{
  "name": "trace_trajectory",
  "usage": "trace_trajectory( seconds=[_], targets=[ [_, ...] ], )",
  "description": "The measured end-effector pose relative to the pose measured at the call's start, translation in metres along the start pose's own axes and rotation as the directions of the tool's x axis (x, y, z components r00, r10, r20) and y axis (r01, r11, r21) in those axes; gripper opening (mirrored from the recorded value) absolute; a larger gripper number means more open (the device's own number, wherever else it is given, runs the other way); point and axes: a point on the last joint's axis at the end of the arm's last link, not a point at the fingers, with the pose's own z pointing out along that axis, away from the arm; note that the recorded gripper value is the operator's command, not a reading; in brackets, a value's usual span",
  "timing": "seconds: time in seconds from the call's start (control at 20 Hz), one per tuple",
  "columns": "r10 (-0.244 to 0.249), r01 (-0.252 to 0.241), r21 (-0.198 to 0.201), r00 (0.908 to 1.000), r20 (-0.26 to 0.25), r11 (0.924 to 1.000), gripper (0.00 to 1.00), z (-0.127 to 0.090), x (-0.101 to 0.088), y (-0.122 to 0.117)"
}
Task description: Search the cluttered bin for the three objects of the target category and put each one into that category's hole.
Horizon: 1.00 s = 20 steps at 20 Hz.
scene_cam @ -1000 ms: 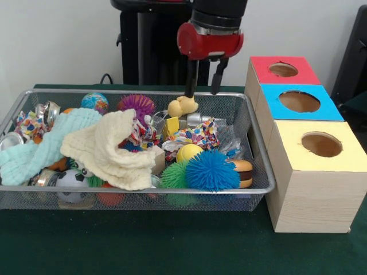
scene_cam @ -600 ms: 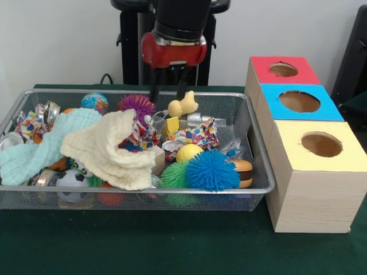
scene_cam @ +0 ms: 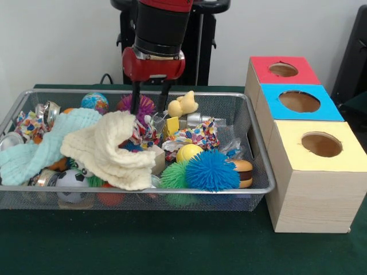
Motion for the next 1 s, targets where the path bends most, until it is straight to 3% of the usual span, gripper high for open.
trace_trajectory(
  seconds=[0.2, 0.55, 1.0],
  targets=[
    [-0.013, 0.013, -0.005, 0.9999, -0.001, 0.9999, 1.0, 0.003, -0.002, 0.012],
    [0.028, -0.029, -0.054, 0.9994, -0.019, 0.9981, 1.0, 0.012, 0.001, 0.024],
    [0.029, -0.033, -0.081, 0.9985, -0.047, 0.9962, 1.0, 0.026, 0.011, 0.034]
  ],
)
